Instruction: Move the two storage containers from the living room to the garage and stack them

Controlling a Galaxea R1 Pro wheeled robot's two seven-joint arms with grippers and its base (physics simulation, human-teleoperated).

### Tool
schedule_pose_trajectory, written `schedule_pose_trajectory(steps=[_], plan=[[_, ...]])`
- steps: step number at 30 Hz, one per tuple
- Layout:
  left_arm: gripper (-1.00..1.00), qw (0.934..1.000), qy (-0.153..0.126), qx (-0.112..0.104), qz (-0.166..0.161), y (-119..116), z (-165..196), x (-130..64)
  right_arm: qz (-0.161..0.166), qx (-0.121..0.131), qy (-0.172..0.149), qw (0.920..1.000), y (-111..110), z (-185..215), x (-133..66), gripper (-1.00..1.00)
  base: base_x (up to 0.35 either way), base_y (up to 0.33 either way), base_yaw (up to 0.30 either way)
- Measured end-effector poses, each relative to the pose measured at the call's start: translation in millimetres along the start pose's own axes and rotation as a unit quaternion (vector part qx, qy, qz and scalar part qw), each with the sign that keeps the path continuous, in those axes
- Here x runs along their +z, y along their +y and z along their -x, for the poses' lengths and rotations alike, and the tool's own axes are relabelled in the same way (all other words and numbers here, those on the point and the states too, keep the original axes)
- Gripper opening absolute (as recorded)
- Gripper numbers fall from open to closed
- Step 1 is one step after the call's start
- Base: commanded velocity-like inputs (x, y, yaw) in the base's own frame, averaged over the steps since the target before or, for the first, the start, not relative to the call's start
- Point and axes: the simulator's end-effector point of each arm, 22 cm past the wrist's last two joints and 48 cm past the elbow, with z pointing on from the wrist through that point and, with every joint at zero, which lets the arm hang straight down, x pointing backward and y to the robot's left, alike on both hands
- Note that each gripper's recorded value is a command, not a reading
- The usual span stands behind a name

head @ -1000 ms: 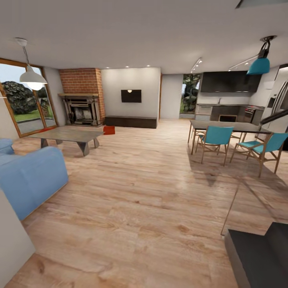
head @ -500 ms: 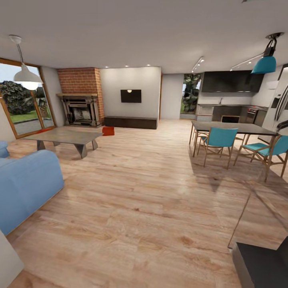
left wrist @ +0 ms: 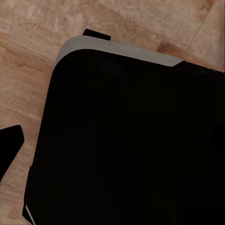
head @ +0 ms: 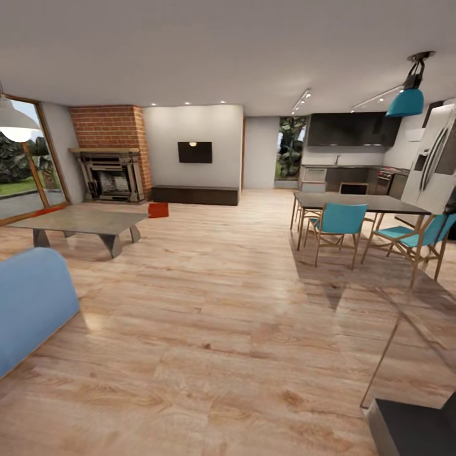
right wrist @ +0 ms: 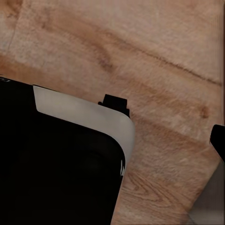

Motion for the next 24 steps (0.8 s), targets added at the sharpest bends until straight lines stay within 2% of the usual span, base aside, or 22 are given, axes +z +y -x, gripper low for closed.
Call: schedule_pose_trajectory(steps=[24], plan=[[1.0,1.0,0.0,0.0,0.0,0.0,0.0,0.0,0.0,0.0,0.003,1.0,0.6,-1.2,0.1,1.0,0.324,0.0,-0.001]])
